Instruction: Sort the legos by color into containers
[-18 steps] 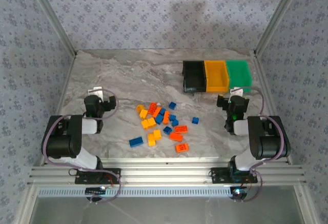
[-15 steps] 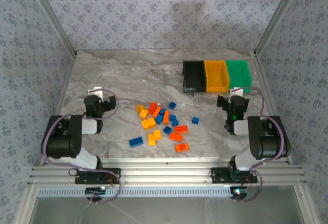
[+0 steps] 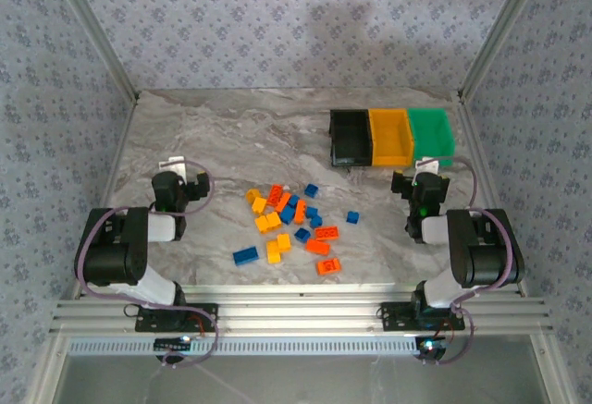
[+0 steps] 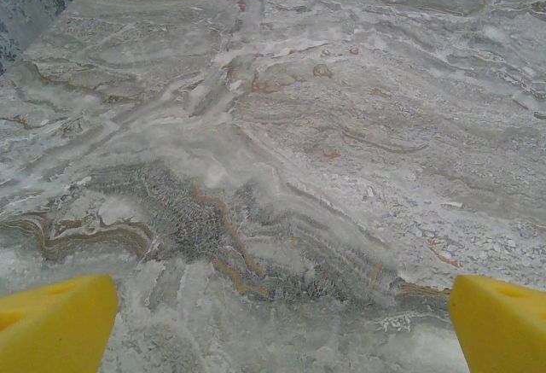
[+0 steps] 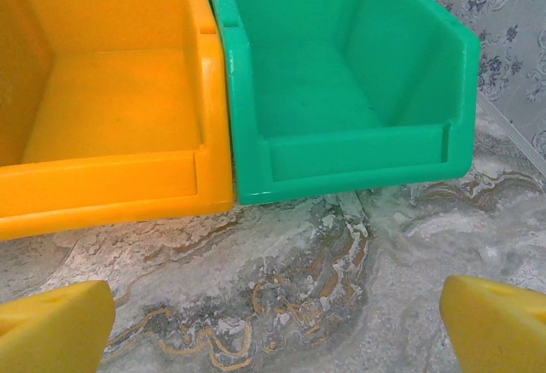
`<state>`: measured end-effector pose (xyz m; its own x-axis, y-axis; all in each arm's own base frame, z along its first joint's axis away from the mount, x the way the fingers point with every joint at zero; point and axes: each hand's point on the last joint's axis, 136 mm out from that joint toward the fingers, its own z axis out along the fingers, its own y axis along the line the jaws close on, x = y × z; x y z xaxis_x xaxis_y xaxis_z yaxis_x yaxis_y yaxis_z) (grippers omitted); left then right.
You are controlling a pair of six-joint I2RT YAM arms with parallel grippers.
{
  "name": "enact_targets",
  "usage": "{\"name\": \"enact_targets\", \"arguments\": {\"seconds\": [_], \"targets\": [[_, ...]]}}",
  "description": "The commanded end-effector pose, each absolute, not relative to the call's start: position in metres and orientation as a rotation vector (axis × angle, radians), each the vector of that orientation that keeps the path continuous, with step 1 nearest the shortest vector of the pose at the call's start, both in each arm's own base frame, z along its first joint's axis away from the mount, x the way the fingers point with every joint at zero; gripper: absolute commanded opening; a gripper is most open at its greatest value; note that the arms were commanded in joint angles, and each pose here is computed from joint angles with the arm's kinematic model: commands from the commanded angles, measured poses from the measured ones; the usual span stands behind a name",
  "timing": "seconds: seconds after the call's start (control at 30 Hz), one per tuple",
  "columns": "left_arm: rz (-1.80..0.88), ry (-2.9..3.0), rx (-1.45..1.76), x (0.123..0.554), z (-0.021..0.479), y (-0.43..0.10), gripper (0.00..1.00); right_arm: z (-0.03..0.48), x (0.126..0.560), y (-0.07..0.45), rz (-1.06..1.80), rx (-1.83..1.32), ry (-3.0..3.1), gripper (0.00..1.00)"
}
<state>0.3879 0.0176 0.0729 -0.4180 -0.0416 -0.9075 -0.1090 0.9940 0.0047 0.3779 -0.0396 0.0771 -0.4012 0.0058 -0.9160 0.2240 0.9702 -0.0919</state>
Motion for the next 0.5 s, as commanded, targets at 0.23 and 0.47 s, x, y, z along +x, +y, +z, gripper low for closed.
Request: {"name": "enact_targets", "arguments": {"seconds": [0.23,0.47], "targets": [[0.069,1.958,-0.094,0.397,0.089,0.018,1.0,0.088,0.385,-0.04,-0.225,0.17,1.935,1.0],[0.083,1.959,-0.113,0.398,0.099,0.021,1.0,0.093,0.381,-0.045,-0.215,0.204,1.926,1.0]]}}
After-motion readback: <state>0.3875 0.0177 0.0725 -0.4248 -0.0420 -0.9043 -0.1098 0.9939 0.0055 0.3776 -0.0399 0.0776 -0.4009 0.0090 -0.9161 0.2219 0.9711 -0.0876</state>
